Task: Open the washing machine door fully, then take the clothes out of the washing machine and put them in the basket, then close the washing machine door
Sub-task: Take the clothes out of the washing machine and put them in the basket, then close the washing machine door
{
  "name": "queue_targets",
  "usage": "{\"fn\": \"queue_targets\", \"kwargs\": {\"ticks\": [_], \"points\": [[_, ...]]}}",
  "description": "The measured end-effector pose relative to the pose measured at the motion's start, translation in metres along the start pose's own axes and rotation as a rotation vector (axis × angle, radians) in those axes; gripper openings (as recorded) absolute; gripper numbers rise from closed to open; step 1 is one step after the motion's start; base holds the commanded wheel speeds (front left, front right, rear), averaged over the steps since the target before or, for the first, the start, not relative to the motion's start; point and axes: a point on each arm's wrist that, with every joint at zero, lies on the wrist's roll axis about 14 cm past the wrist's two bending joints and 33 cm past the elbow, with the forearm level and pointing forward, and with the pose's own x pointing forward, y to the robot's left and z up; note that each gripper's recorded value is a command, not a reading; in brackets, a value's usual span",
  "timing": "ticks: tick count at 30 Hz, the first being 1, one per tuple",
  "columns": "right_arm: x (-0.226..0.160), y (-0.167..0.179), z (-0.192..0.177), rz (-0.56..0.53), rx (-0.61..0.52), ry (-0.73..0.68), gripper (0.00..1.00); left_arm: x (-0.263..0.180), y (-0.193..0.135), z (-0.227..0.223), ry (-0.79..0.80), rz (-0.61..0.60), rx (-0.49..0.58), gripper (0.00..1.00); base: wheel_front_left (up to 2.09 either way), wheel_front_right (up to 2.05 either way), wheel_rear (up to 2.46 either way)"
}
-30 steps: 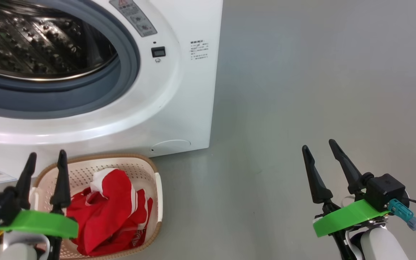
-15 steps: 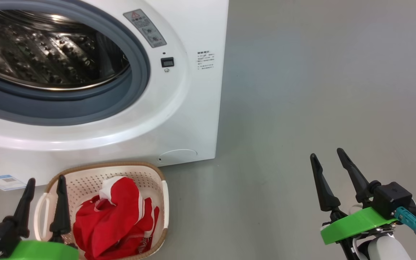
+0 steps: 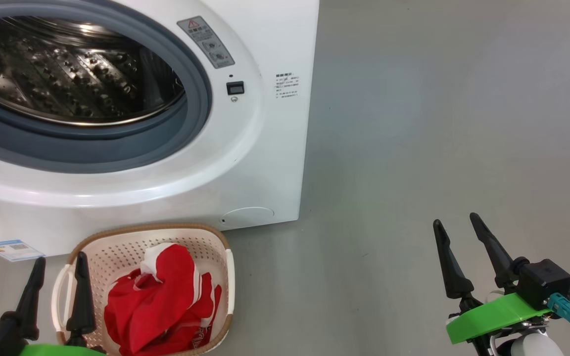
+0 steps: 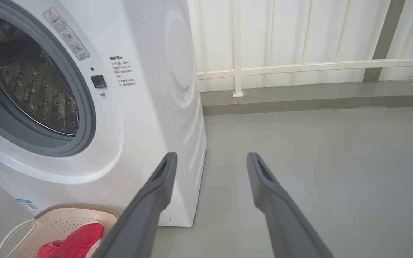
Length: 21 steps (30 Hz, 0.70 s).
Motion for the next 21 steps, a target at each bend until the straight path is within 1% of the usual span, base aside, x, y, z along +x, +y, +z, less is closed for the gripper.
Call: {"fn": "queue_targets", "kwargs": {"ticks": [15,21], "points": [[-0.0005,-0.0018,0.0009,-0.010,0.005,-0.004,1.00,0.0005,-0.0015,0.0005,-0.002,-0.004,-0.003,1.00,0.00,0.00,0.00],[-0.0011,-0.0009,0.0032,-0.010,0.007,-0.011,1.00,-0.0003,-0.0011,0.0019,-0.005,-0.003,0.003,1.00,-0.40,0.40,0.00]]}}
